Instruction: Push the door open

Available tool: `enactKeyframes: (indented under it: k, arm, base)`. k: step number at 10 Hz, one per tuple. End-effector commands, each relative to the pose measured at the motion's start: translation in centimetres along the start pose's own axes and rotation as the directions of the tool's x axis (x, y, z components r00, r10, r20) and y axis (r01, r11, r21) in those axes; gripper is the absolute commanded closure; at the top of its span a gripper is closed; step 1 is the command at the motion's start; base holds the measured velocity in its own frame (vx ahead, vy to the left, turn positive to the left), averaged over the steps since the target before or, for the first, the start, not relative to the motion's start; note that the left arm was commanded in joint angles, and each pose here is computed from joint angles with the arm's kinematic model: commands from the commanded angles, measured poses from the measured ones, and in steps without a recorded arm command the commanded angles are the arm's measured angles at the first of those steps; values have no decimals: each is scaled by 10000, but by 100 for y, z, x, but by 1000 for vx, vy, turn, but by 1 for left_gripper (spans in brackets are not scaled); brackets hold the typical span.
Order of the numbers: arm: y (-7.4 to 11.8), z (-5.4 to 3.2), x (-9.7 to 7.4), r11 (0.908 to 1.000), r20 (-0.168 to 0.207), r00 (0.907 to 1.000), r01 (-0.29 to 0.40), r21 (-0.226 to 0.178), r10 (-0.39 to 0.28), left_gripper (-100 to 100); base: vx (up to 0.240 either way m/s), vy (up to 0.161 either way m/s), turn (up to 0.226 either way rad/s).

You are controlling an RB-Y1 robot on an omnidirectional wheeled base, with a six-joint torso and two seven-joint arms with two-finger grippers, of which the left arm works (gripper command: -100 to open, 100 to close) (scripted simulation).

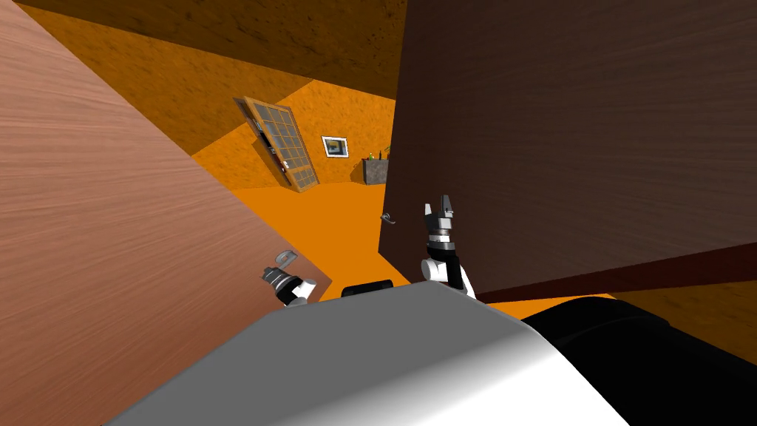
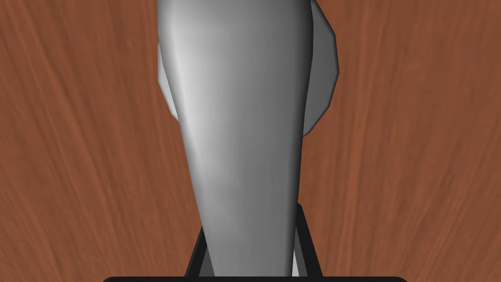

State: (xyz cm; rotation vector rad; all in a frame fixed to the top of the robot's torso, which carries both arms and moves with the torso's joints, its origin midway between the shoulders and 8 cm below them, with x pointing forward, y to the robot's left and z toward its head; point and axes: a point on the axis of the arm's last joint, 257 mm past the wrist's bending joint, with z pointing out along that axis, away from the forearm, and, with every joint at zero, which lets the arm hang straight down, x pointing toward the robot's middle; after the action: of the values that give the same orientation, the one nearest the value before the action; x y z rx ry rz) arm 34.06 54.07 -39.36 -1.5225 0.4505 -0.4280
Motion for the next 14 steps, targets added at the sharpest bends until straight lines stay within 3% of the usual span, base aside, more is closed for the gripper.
enactKeyframes:
  k: [1, 6, 10, 14]
  arm:
    - [-129, 115, -76, 9994, 296, 9995, -77, 344, 67, 100]
    - [-196, 163, -146, 9985, 822, 9966, -116, 529, 73, 100]
    - [-202, 160, -153, 9985, 960, 9954, -113, 545, 60, 100]
    - [-175, 82, -134, 9989, 1470, 9891, -51, 465, -18, 100]
  base:
    - [19, 143, -41]
    - [60, 87, -1]
    - [34, 34, 2]
    - [71, 63, 10]
